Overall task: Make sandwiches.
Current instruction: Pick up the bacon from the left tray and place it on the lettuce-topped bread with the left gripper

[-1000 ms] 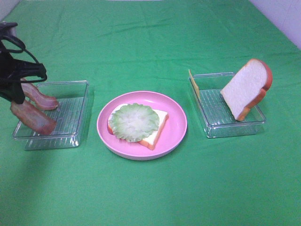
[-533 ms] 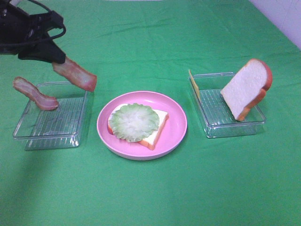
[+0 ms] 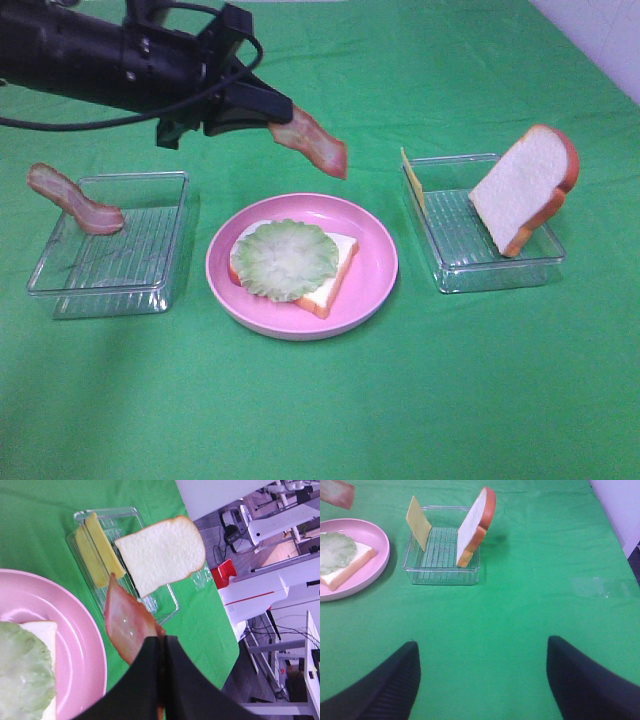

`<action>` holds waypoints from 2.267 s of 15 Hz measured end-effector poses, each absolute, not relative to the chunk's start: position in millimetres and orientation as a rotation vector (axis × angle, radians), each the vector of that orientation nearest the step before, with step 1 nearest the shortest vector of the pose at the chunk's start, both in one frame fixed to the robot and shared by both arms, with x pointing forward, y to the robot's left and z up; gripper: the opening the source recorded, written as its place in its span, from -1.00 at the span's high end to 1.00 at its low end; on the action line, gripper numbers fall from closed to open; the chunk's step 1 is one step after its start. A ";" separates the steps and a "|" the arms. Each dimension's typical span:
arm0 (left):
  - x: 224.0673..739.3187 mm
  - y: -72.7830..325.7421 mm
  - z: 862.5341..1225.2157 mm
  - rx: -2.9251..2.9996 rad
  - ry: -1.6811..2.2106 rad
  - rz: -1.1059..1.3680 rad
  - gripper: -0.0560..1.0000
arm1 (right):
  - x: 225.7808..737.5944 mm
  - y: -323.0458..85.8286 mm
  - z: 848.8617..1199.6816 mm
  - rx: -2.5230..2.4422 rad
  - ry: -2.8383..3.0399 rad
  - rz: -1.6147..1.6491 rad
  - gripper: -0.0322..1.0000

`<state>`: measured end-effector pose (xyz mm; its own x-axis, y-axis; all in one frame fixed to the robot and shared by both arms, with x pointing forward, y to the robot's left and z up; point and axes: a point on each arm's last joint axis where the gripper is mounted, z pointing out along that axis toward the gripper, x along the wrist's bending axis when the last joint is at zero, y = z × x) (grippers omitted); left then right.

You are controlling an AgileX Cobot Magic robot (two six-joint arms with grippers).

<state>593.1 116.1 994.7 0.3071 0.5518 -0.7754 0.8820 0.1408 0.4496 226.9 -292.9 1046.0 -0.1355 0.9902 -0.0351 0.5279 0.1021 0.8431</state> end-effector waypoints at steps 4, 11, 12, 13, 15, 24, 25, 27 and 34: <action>593.1 97.4 950.3 1.608 1.396 -0.466 0.89 | 226.9 -292.9 1046.0 1.492 1.744 0.923 -0.37; 592.9 98.5 921.0 1.689 1.454 -0.492 0.89 | 226.9 -292.9 1046.0 1.492 1.744 0.923 -0.37; 592.8 96.5 923.7 1.644 1.458 -0.530 0.89 | 226.9 -292.9 1046.0 1.492 1.744 0.923 -0.37; 592.7 94.7 926.4 1.607 1.454 -0.563 0.89 | 226.9 -292.9 1046.0 1.492 1.744 0.923 -0.37; 591.4 89.5 929.0 1.583 1.432 -0.579 0.89 | 226.9 -292.9 1046.0 1.492 1.744 0.923 -0.37; 581.2 69.2 928.6 1.650 1.350 -0.541 0.89 | 226.8 -292.7 1046.0 1.492 1.744 0.925 -0.37; 581.0 70.5 926.4 1.686 1.345 -0.515 0.89 | 226.8 -292.7 1046.0 1.492 1.744 0.925 -0.37; 582.1 75.8 920.5 1.766 1.357 -0.444 0.89 | 226.8 -292.7 1046.0 1.492 1.744 0.925 -0.37; 601.9 115.1 914.7 1.766 1.451 -0.343 0.89 | 226.8 -292.7 1046.0 1.492 1.744 0.925 -0.37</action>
<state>601.9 115.1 914.7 0.3031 0.6938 -0.6533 0.9128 -0.0146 0.4080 226.8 -292.7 1046.0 -0.1366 0.9901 -0.0335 0.5278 0.1013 0.8433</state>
